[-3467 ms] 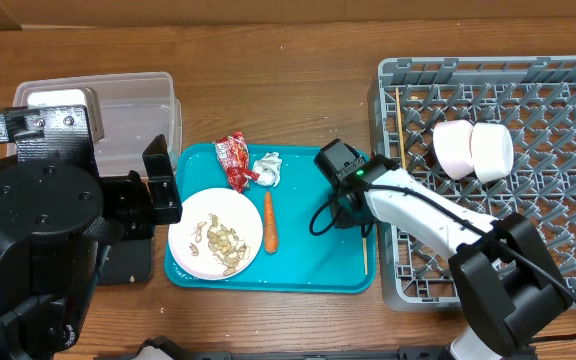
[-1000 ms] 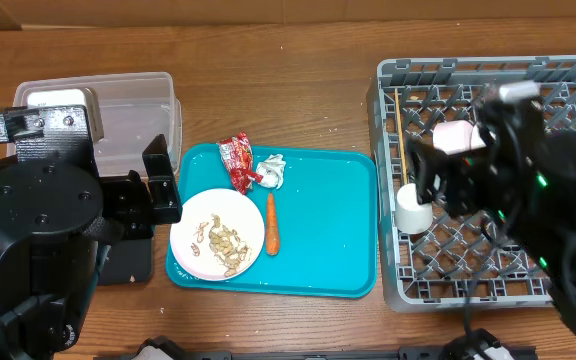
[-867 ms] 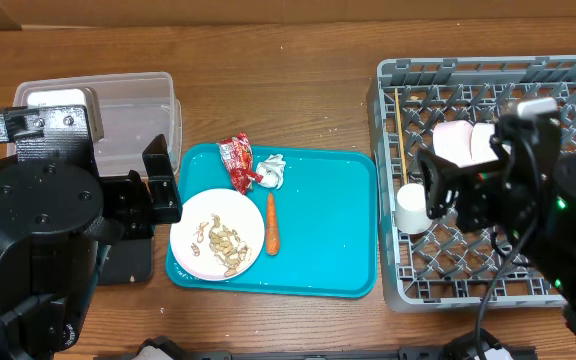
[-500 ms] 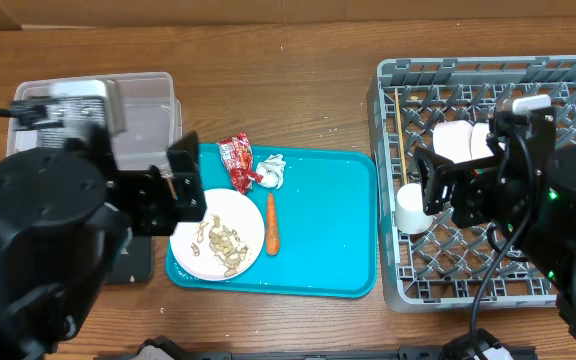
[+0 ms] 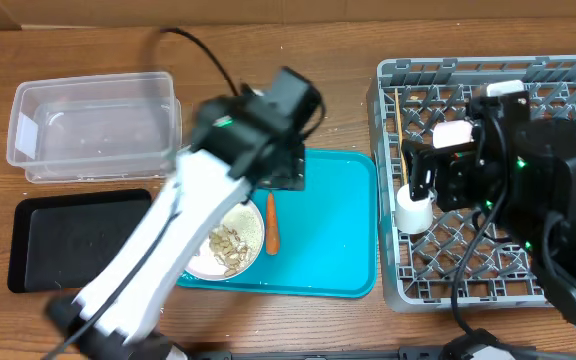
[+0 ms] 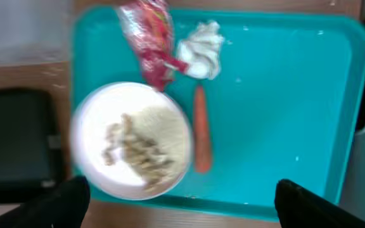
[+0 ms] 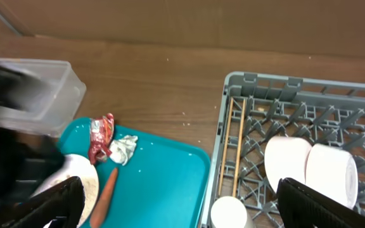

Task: Sort waste into correct bins and load items into the dishwasher
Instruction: 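Lower the left gripper and grasp the orange carrot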

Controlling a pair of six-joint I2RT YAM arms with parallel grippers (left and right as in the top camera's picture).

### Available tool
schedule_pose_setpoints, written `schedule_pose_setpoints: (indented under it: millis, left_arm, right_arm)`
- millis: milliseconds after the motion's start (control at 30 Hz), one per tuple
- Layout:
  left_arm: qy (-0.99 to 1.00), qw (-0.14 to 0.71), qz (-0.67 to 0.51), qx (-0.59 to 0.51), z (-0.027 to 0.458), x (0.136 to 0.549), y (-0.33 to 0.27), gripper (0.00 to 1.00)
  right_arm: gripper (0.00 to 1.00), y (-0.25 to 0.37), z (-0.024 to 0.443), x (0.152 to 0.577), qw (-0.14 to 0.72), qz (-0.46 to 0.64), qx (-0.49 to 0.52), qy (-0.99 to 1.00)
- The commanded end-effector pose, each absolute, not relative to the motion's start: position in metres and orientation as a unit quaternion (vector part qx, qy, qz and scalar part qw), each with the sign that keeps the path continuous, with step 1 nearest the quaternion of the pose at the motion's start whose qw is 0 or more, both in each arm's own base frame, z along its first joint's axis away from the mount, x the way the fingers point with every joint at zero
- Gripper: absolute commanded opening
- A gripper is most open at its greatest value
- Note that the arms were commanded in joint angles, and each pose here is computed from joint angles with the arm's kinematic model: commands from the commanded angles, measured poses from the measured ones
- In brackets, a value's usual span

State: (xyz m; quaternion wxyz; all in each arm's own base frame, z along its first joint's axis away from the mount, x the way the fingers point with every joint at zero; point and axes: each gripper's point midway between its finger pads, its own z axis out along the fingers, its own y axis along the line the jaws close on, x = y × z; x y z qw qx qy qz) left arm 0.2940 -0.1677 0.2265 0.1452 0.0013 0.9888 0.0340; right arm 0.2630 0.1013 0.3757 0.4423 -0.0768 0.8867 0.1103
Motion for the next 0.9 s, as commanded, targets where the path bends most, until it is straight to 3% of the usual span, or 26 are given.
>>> schedule_pose_setpoints:
  millis: [0, 67, 233, 300, 567, 733, 867]
  left_arm:
    - [0.998, 0.051, -0.011, -0.026, 0.164, 0.282, -0.194, 0.93]
    - [0.999, 0.024, -0.033, -0.025, 0.138, 0.28, -0.207, 0.87]
    - [0.997, -0.029, -0.021, -0.065, 0.088, 0.268, -0.211, 0.84]
    - [0.996, -0.038, -0.003, -0.079, 0.077, 0.266, -0.206, 0.73]
    - [0.993, -0.071, 0.062, -0.076, 0.027, 0.26, -0.194, 0.76]
    - [0.99, -0.09, 0.077, -0.073, 0.01, 0.257, -0.192, 0.67]
    - [0.992, -0.086, 0.065, -0.059, 0.009, 0.261, -0.196, 0.66]
  right_arm:
    - [1.0, 0.106, 0.373, 0.268, 0.434, 0.117, -0.077, 0.89]
    - [1.0, 0.106, 0.369, 0.268, 0.425, 0.115, -0.078, 0.894]
    - [1.0, 0.104, 0.356, 0.262, 0.397, 0.106, -0.08, 0.908]
    - [1.0, 0.103, 0.352, 0.26, 0.39, 0.103, -0.08, 0.912]
    - [1.0, 0.103, 0.346, 0.261, 0.376, 0.099, -0.081, 0.918]
    - [1.0, 0.105, 0.342, 0.264, 0.369, 0.097, -0.081, 0.921]
    - [1.0, 0.106, 0.338, 0.267, 0.364, 0.095, -0.082, 0.923]
